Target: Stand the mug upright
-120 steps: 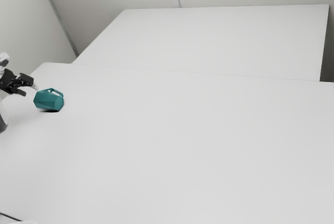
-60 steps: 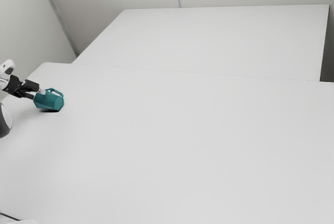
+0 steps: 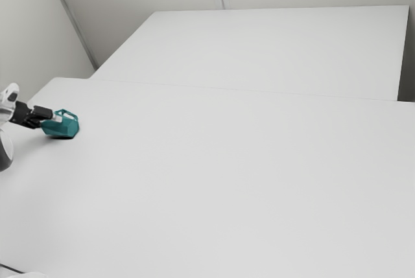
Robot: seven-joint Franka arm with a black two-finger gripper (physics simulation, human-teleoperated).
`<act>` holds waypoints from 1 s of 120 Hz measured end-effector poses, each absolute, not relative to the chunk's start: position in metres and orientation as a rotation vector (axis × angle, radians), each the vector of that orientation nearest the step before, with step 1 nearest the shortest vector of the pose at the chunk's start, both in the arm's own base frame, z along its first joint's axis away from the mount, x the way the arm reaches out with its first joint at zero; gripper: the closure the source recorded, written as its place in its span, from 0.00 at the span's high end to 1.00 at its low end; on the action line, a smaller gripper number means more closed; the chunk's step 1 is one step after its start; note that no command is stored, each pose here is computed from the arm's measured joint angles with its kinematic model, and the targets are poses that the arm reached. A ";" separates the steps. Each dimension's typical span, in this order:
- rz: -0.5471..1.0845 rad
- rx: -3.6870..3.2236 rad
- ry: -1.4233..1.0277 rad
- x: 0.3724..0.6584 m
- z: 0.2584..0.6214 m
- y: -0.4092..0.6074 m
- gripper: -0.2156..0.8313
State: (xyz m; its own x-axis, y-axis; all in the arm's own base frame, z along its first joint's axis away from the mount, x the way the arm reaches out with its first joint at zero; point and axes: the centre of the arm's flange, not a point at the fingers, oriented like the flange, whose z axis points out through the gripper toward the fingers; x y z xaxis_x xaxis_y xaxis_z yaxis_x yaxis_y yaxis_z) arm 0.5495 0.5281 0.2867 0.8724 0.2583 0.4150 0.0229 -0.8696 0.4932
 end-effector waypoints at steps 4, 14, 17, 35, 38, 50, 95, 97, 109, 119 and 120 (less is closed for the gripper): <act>0.661 2.552 0.199 0.551 0.285 0.527 0.79; 0.666 2.543 0.185 0.554 0.284 0.523 0.79; 0.668 2.542 0.181 0.554 0.284 0.523 0.79; 0.679 2.546 0.162 0.556 0.287 0.522 0.52; 0.682 2.547 0.157 0.557 0.288 0.521 0.49; 0.694 2.554 0.134 0.562 0.296 0.517 0.35; 0.731 2.521 0.022 0.599 0.317 0.476 0.08; 0.731 2.520 0.018 0.601 0.318 0.475 0.08; 0.733 2.518 -0.002 0.607 0.323 0.467 0.06; 0.733 2.522 -0.020 0.612 0.330 0.459 0.06; 0.734 2.523 -0.024 0.614 0.331 0.457 0.05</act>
State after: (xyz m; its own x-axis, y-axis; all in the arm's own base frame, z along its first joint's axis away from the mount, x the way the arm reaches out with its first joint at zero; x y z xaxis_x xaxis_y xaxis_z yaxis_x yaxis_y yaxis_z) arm 0.6135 0.4571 0.3314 0.8540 0.1209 0.5061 -0.1539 -0.8704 0.4676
